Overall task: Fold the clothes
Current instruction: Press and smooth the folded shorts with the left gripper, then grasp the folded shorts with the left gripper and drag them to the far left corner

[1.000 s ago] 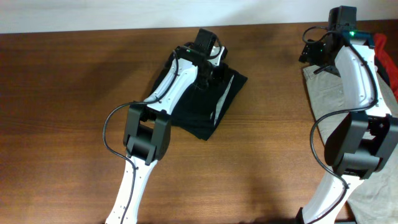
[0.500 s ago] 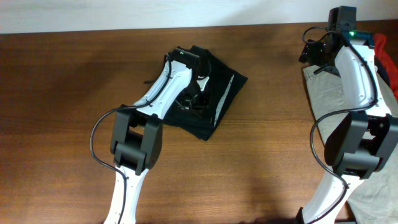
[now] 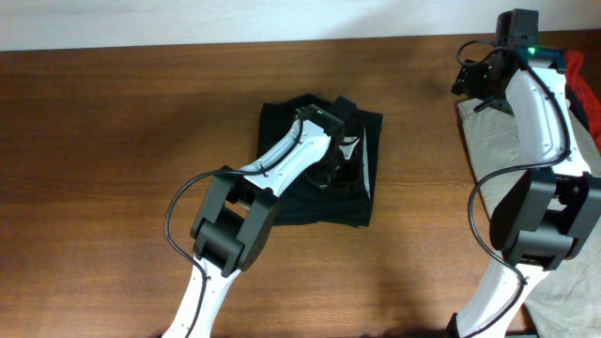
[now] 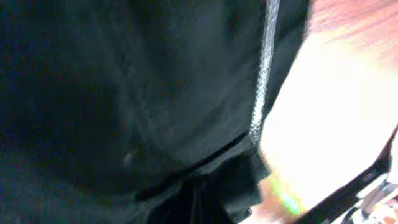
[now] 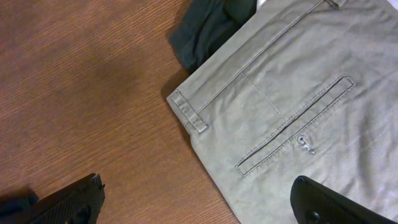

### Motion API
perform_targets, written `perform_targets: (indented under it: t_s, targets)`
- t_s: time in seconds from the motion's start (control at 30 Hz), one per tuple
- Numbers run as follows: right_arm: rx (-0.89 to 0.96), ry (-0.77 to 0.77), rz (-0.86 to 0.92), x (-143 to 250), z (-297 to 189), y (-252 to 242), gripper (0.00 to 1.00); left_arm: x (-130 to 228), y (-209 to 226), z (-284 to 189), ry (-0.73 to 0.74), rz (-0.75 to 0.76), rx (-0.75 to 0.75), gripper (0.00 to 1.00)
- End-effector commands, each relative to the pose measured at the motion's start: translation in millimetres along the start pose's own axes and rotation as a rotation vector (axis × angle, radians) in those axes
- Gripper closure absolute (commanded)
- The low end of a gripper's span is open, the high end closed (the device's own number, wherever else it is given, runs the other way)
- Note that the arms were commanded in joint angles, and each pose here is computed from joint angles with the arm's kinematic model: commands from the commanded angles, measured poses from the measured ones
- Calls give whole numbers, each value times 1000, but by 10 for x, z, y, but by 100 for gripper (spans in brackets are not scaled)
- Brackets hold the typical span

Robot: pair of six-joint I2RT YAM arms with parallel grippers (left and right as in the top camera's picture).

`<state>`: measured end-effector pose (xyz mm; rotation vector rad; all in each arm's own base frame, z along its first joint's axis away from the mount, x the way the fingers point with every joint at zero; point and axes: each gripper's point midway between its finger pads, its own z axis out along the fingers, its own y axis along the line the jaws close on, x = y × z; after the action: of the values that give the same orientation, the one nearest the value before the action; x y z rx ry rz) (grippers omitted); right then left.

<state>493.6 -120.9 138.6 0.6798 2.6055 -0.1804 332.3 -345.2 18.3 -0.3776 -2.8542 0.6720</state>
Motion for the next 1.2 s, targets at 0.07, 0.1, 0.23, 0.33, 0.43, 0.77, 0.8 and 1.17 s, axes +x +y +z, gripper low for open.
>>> perform_targets:
  t_s: [0.07,0.1,0.23,0.33,0.43,0.77,0.8,1.17]
  targets:
    - [4,-14,14,-36,-46,-28,1,-544,-267,-869,-220,131,115,91]
    - [4,-14,15,-36,-46,-28,1,-634,-3,-1182,-286,83,12,46]
    - [3,-13,14,-36,-46,-27,1,-490,1189,-1702,-271,-178,-221,36]
    - [4,-14,14,-36,-46,-28,1,-351,1723,-1903,-230,-209,-235,1]
    - [4,-14,15,-36,-46,-28,1,-381,1921,-1718,-216,-164,-244,2]
    - [4,-14,15,-36,-46,-28,1,-401,1827,-1050,-193,-142,-30,2]
    - [4,-14,15,-36,-46,-28,1,-394,1788,-986,-187,-133,-17,4]
    - [4,-14,15,-36,-46,-28,2,-755,2315,-1166,-364,-376,-58,99]
